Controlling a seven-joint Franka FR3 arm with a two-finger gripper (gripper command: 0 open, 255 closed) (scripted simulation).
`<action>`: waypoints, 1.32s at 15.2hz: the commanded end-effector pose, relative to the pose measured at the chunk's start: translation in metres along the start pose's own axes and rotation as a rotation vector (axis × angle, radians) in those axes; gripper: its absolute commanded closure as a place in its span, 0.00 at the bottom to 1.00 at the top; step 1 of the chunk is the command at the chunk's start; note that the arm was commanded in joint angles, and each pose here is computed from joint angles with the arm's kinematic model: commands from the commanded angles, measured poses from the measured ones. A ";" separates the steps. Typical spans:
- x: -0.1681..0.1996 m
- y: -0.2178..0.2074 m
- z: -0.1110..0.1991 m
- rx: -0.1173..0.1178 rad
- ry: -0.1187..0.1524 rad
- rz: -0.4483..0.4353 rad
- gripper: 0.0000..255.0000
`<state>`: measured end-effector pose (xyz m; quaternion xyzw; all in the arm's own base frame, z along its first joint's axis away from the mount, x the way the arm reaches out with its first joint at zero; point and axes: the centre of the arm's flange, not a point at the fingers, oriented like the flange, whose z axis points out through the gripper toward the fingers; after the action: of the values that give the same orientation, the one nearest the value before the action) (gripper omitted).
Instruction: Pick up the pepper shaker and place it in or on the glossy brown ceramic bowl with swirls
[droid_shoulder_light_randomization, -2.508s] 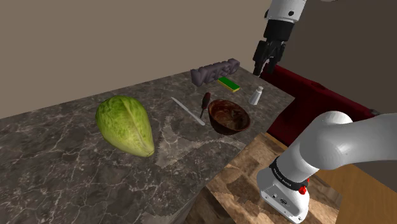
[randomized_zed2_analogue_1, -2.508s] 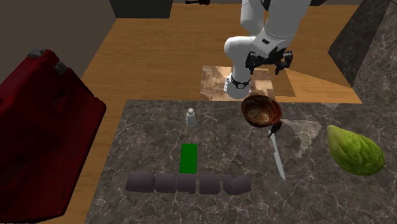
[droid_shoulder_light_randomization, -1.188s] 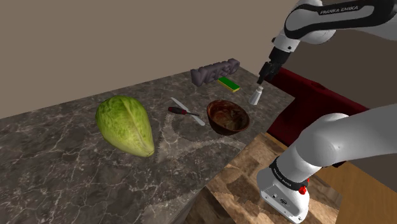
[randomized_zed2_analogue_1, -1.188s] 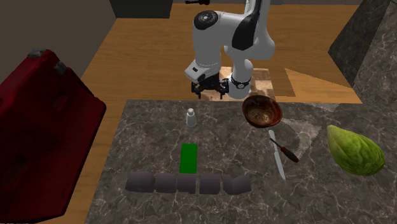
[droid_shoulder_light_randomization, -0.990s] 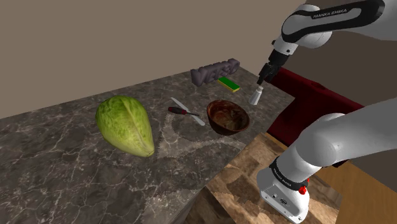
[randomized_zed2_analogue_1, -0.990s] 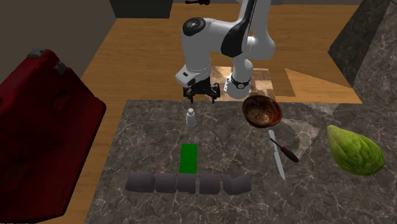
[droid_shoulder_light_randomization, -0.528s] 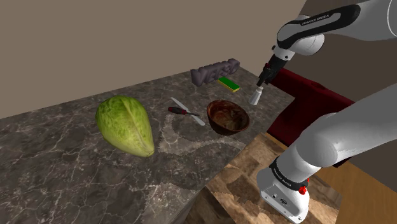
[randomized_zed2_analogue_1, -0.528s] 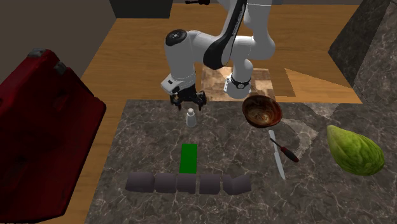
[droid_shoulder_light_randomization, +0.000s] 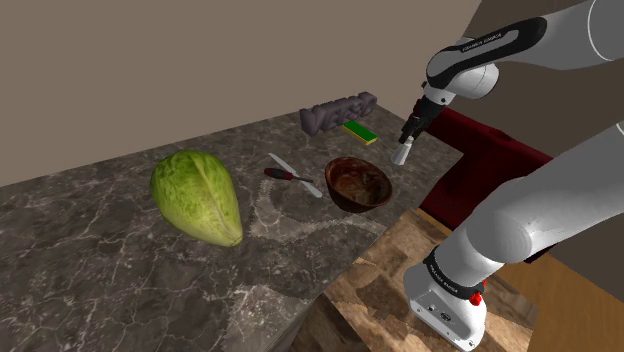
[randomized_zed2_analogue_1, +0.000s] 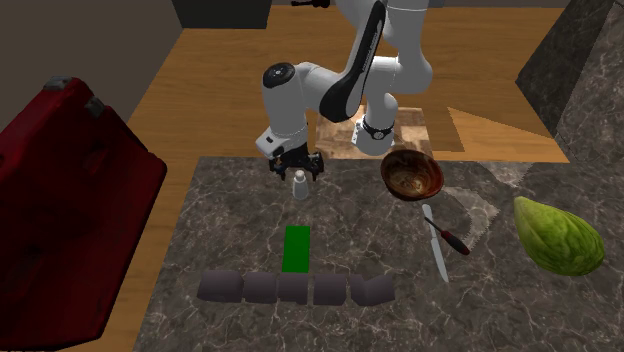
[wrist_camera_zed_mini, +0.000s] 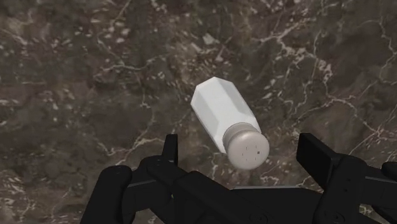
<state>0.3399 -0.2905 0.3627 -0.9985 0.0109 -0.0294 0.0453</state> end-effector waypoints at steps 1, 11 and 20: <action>0.000 0.000 0.001 0.000 0.000 0.000 0.00; 0.000 0.000 0.001 0.000 0.000 0.000 1.00; 0.002 -0.002 -0.025 0.000 0.000 0.000 1.00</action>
<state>0.3415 -0.2903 0.3836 -0.9985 0.0109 -0.0299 0.0451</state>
